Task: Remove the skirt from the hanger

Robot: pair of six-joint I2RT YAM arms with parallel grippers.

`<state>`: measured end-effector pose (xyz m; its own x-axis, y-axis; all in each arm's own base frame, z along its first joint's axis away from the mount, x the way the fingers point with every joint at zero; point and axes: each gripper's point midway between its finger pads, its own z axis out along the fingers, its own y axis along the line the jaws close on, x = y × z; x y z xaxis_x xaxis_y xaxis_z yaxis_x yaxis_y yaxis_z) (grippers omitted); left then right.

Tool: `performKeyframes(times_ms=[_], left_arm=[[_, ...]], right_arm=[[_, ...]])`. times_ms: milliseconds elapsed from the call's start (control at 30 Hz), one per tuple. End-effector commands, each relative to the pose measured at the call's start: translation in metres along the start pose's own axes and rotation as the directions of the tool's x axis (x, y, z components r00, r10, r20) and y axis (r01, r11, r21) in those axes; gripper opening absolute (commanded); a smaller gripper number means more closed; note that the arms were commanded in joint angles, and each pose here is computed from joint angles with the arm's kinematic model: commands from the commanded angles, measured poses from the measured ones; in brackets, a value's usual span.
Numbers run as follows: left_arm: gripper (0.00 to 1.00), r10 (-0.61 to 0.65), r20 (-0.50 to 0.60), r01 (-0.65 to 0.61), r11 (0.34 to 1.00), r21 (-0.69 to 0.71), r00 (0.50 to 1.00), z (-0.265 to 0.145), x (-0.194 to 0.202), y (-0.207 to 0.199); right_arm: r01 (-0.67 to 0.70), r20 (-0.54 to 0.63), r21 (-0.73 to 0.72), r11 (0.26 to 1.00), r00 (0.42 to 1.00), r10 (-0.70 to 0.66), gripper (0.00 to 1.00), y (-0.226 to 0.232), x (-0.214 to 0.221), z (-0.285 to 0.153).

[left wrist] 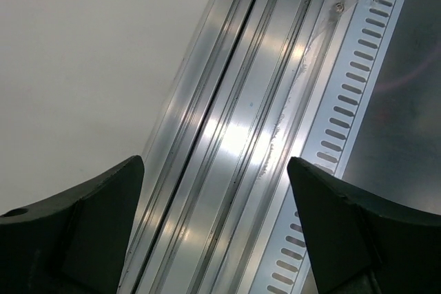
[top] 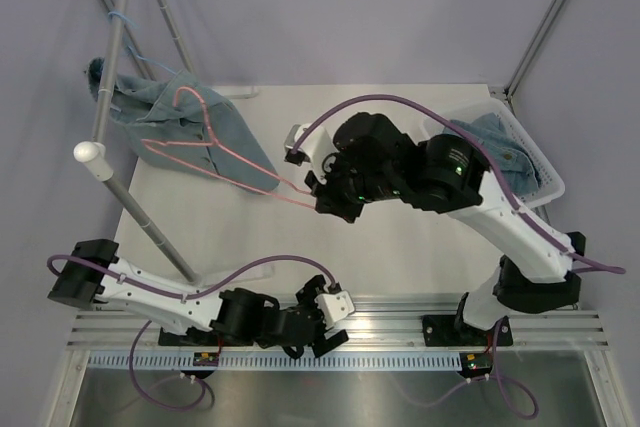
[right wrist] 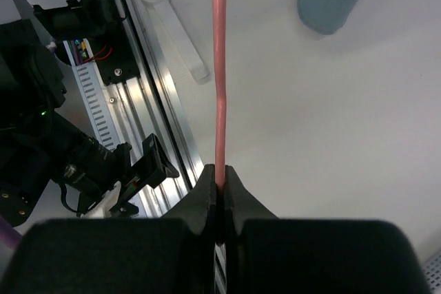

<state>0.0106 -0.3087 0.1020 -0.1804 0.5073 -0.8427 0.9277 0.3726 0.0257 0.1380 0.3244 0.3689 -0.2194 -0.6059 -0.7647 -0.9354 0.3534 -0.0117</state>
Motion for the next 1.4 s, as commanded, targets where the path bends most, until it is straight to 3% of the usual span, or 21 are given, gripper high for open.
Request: performKeyframes(times_ms=[0,33,67,233,400,600,833,1367], left_arm=[[0.89,-0.073,0.103,0.075,0.997,-0.017,0.992,-0.003,-0.025,0.001],[0.89,-0.07,0.094,0.072,0.997,-0.021,0.993,-0.004,-0.022,0.001],[0.89,-0.078,0.091,0.081,0.996,-0.03,0.993,-0.004,-0.021,0.002],[0.89,-0.126,0.077,0.129,0.991,-0.026,0.989,-0.006,-0.01,-0.002],[0.89,-0.159,0.06,0.161,0.986,-0.029,0.985,-0.004,0.004,-0.003],[0.9,-0.114,0.024,0.115,0.992,-0.059,0.993,0.0,0.01,0.0],[0.9,-0.064,-0.024,0.062,0.996,-0.068,0.998,0.008,0.014,-0.005],[0.9,-0.056,-0.038,0.054,0.997,-0.057,0.998,0.013,0.015,-0.011]], right_arm=[[0.112,-0.005,-0.092,0.989,0.994,-0.113,0.0,0.006,-0.022,0.026],[0.127,0.038,-0.087,0.988,0.992,-0.124,0.0,0.006,-0.038,0.016],[0.132,0.001,-0.089,0.987,0.991,-0.132,0.0,0.004,-0.038,0.037],[0.162,0.107,-0.102,0.981,0.983,-0.151,0.0,0.0,-0.068,0.049],[0.191,0.116,-0.128,0.973,0.977,-0.177,0.0,0.001,-0.074,0.075],[0.207,0.116,-0.052,0.977,0.973,-0.2,0.0,-0.014,-0.079,0.099],[0.183,0.165,0.082,0.98,0.967,-0.194,0.0,-0.034,-0.093,0.081],[0.171,0.248,0.057,0.984,0.952,-0.18,0.0,-0.021,-0.108,0.06]])
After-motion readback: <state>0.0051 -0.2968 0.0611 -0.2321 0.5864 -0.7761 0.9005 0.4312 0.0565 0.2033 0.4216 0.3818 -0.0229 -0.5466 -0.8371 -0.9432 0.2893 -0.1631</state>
